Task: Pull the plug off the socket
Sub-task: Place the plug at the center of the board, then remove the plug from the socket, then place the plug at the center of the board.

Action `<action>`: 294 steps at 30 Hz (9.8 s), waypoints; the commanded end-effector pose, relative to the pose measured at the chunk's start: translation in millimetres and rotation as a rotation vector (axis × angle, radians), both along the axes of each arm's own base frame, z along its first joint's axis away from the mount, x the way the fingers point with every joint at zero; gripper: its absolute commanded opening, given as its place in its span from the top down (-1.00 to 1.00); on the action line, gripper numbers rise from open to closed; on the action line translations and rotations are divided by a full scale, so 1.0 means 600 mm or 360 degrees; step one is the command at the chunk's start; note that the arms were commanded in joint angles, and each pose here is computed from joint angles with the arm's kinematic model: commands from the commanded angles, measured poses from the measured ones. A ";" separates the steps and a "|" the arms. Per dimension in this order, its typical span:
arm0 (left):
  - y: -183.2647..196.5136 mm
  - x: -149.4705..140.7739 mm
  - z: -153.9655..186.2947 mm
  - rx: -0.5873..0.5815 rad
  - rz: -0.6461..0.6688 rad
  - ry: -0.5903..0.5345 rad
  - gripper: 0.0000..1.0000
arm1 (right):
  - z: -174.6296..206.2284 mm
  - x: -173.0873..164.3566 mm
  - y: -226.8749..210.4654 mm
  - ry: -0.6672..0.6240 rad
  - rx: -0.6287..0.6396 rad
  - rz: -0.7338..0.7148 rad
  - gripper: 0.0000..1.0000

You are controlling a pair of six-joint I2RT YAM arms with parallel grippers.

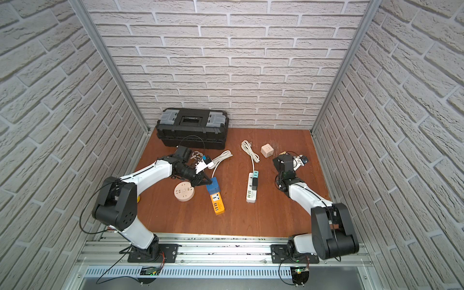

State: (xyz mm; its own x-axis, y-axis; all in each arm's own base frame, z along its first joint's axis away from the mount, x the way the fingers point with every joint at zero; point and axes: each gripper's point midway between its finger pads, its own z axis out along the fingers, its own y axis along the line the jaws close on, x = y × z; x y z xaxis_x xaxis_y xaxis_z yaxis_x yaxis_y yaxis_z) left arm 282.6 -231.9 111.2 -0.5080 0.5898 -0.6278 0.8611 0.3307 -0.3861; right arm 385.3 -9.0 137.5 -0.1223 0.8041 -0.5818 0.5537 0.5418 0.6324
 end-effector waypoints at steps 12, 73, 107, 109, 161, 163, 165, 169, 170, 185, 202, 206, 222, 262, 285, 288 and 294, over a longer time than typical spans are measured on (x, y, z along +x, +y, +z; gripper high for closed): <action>0.046 -0.033 0.114 0.0115 0.0094 -0.0249 -0.96 | 0.062 -0.143 0.269 0.0118 -0.0246 0.1259 -0.30; -0.008 -0.010 -0.025 0.0455 -0.0263 -0.0334 -0.85 | -0.191 -0.280 0.522 0.0520 -0.0064 0.1829 0.95; -0.003 -0.022 -0.046 0.0425 -0.0294 -0.0031 1.00 | -0.223 -0.283 0.496 0.0678 -0.0158 0.1694 0.95; -0.001 -0.020 -0.050 0.0444 -0.0288 -0.0050 1.00 | -0.224 -0.282 0.498 0.0687 -0.0167 0.1692 0.95; 0.026 0.028 -0.045 0.0689 -0.0091 -0.0639 1.00 | -0.242 -0.280 0.492 0.0726 -0.0216 0.1570 0.95; 0.026 0.027 -0.043 0.0684 -0.0095 -0.0633 1.00 | -0.243 -0.281 0.491 0.0728 -0.0217 0.1570 0.95; 0.025 0.022 -0.042 0.0654 -0.0103 -0.0575 1.00 | -0.243 -0.280 0.491 0.0729 -0.0218 0.1567 0.95; 0.023 0.016 -0.033 0.0537 -0.0097 -0.0394 1.00 | -0.242 -0.280 0.490 0.0725 -0.0216 0.1564 0.95; 0.023 0.015 -0.028 0.0507 -0.0096 -0.0340 1.00 | -0.242 -0.280 0.490 0.0726 -0.0219 0.1562 0.95; 0.026 0.010 -0.026 0.0495 -0.0121 -0.0199 1.00 | -0.243 -0.280 0.491 0.0739 -0.0234 0.1566 0.95; 0.017 0.011 -0.001 0.0472 -0.0116 -0.0410 1.00 | -0.247 -0.279 0.491 0.0760 -0.0242 0.1553 0.95; 0.015 0.006 0.007 0.0368 -0.0119 -0.0250 1.00 | -0.248 -0.280 0.491 0.0764 -0.0240 0.1552 0.95; 0.026 0.013 0.025 0.0333 -0.0051 -0.0165 1.00 | -0.229 -0.274 0.508 0.0684 -0.0283 0.1619 0.95; 0.025 -0.079 0.165 -0.0209 -0.0025 0.0363 1.00 | 0.133 -0.270 0.553 -0.0382 -0.1202 0.2143 -0.70; 0.020 -0.102 0.174 -0.0292 -0.0082 0.0465 1.00 | 0.134 -0.228 0.602 -0.0275 -0.1455 0.2122 -0.93; 0.019 -0.107 0.175 -0.0302 -0.0097 0.0476 1.00 | 0.132 -0.224 0.610 -0.0278 -0.1463 0.2118 -0.92; 0.020 -0.111 0.177 -0.0311 -0.0110 0.0484 1.00 | 0.129 -0.214 0.621 -0.0278 -0.1486 0.2099 -0.71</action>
